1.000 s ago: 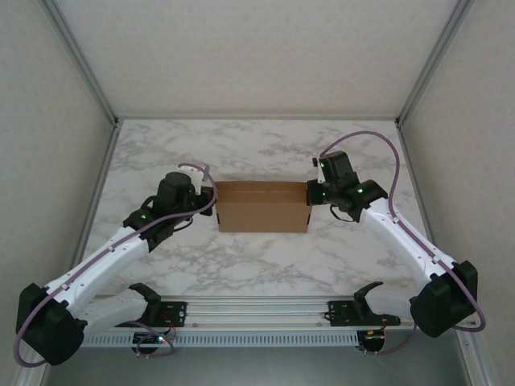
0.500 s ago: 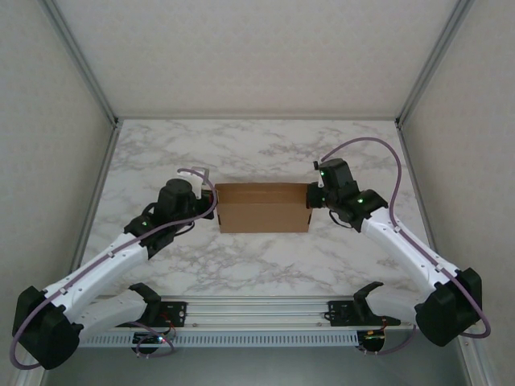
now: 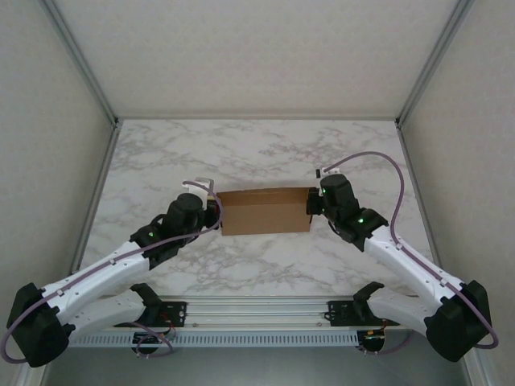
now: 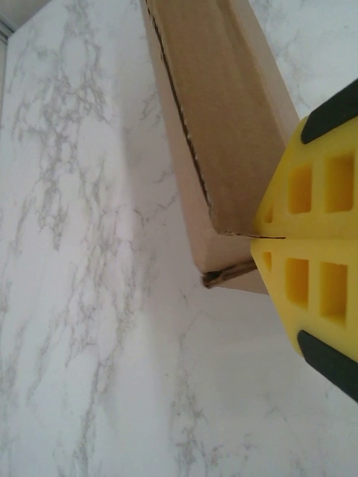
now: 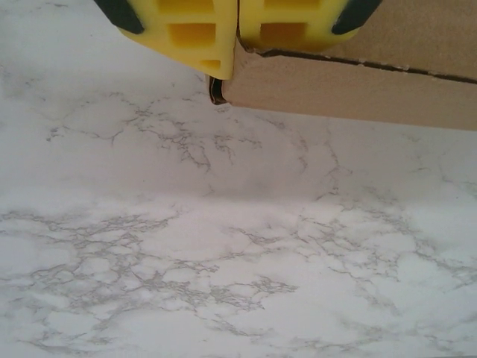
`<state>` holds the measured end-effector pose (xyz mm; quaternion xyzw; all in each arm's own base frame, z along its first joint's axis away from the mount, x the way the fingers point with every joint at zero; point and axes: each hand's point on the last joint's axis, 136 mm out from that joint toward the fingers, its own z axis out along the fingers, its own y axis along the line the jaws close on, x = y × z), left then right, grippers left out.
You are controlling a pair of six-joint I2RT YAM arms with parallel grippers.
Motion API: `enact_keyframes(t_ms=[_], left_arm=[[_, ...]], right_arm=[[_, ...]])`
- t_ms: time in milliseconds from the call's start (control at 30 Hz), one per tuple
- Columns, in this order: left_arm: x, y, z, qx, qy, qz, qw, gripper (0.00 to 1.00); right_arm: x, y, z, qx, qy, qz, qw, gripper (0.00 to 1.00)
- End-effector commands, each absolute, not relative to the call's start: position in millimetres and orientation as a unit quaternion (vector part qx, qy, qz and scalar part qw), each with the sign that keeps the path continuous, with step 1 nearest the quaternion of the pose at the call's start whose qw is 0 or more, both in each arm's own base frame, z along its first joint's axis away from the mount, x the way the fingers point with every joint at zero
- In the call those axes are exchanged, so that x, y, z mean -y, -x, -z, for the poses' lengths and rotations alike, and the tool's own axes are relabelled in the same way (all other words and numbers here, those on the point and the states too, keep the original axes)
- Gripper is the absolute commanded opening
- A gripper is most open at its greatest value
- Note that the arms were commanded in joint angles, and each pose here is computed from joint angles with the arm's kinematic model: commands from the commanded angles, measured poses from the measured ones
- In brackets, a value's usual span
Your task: Fold the paper box
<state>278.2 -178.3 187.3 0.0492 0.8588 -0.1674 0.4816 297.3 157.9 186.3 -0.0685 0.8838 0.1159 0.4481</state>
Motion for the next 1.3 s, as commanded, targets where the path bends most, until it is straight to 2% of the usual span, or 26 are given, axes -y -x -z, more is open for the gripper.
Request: enact_keyframes(t_ms=[0, 133, 333, 433, 600, 700, 767, 833, 967, 1000, 1133, 1267], left_arm=[[161.0, -265.3, -154.5, -0.882, -0.038, 0.114, 0.455, 0.0], [163.3, -262.0, -148.3, -0.884, -0.041, 0.107, 0.453, 0.0], [163.2, -261.8, -141.3, -0.891, -0.05, 0.077, 0.444, 0.0], [160.7, -262.4, -144.8, -0.888, -0.049, 0.072, 0.451, 0.0], [159.9, -262.4, -145.3, -0.888, -0.053, 0.066, 0.451, 0.0], [161.4, -262.1, -145.5, -0.889, -0.055, 0.068, 0.45, 0.0], [164.4, -260.6, -144.9, -0.888, -0.064, 0.071, 0.45, 0.0], [165.8, -259.8, -145.6, -0.887, -0.067, 0.071, 0.451, 0.0], [167.0, -258.6, -147.1, -0.886, -0.07, 0.072, 0.453, 0.0], [167.3, -258.4, -147.2, -0.886, -0.071, 0.072, 0.453, 0.0], [168.5, -258.0, -145.5, -0.886, -0.072, 0.071, 0.452, 0.0], [168.7, -258.0, -146.1, -0.886, -0.07, 0.071, 0.453, 0.0]], right_arm=[[-150.6, -287.9, -162.5, -0.891, 0.07, -0.095, 0.439, 0.05], [-151.6, -286.5, -156.3, -0.886, 0.08, -0.096, 0.446, 0.12], [-163.2, -277.4, -180.5, -0.864, 0.128, -0.132, 0.468, 0.35], [-171.5, -269.0, -196.4, -0.851, 0.149, -0.164, 0.475, 0.51], [-181.0, -254.2, -218.1, -0.831, 0.164, -0.218, 0.486, 0.66], [-177.2, -249.0, -230.7, -0.818, 0.148, -0.235, 0.504, 0.79], [-174.4, -246.4, -240.8, -0.808, 0.147, -0.24, 0.517, 0.78], [-172.0, -247.0, -252.0, -0.803, 0.137, -0.245, 0.526, 0.72], [-158.6, -265.1, -259.8, -0.833, 0.075, -0.206, 0.509, 0.42], [-157.0, -269.4, -255.4, -0.844, 0.067, -0.191, 0.496, 0.39], [-161.3, -283.7, -238.4, -0.88, 0.056, -0.157, 0.445, 0.36], [-155.4, -291.1, -219.8, -0.889, 0.045, -0.127, 0.438, 0.36]])
